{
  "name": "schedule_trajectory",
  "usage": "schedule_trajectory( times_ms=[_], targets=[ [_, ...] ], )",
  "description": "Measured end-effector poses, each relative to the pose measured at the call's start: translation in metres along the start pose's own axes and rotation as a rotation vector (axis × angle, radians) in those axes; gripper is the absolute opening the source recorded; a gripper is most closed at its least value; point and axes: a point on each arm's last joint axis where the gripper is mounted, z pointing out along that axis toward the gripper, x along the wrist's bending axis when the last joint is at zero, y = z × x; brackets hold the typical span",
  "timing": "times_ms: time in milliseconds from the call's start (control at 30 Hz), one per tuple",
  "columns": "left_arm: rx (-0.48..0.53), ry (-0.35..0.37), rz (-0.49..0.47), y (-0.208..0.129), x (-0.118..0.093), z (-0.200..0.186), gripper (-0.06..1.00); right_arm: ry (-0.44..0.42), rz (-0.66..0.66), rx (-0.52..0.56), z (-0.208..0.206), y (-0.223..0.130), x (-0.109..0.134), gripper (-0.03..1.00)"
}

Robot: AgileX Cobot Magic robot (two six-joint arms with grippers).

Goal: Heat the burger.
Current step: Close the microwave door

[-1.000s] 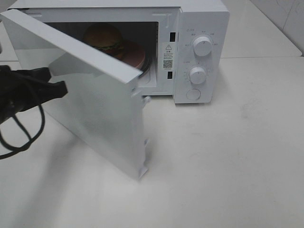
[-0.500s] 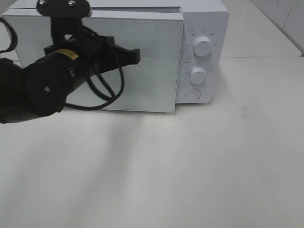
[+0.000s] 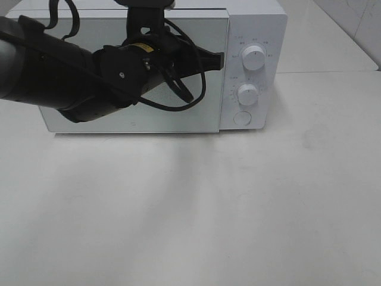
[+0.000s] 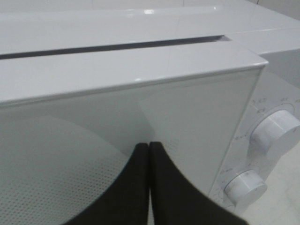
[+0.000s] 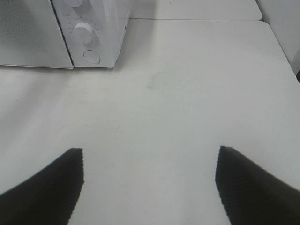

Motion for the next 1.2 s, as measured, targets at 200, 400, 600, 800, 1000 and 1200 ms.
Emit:
schedule_trajectory(
  times_ms=[200, 400, 600, 800, 1000, 1200],
  targets=[
    [0.014, 0.019, 0.019, 0.000, -0.004, 0.010, 0.00, 0.000, 0.000, 0.000, 0.000, 0.000, 0.000, 0.75],
    [0.027, 0.011, 0.035, 0.000, -0.006, 0.012, 0.00, 0.000, 0.000, 0.000, 0.000, 0.000, 0.000, 0.75],
    [0.024, 0.012, 0.093, -0.001, -0.010, 0.003, 0.00, 0.000, 0.000, 0.000, 0.000, 0.000, 0.000, 0.75],
    [0.056, 0.012, 0.136, -0.006, -0.015, -0.027, 0.00, 0.000, 0.000, 0.000, 0.000, 0.000, 0.000, 0.75],
    [0.226, -0.001, 0.127, -0.019, -0.004, -0.068, 0.37, 0.000, 0.000, 0.000, 0.000, 0.000, 0.000, 0.75],
    [0.301, -0.014, 0.127, -0.019, 0.003, -0.089, 0.91, 0.000, 0.000, 0.000, 0.000, 0.000, 0.000, 0.75]
  ],
)
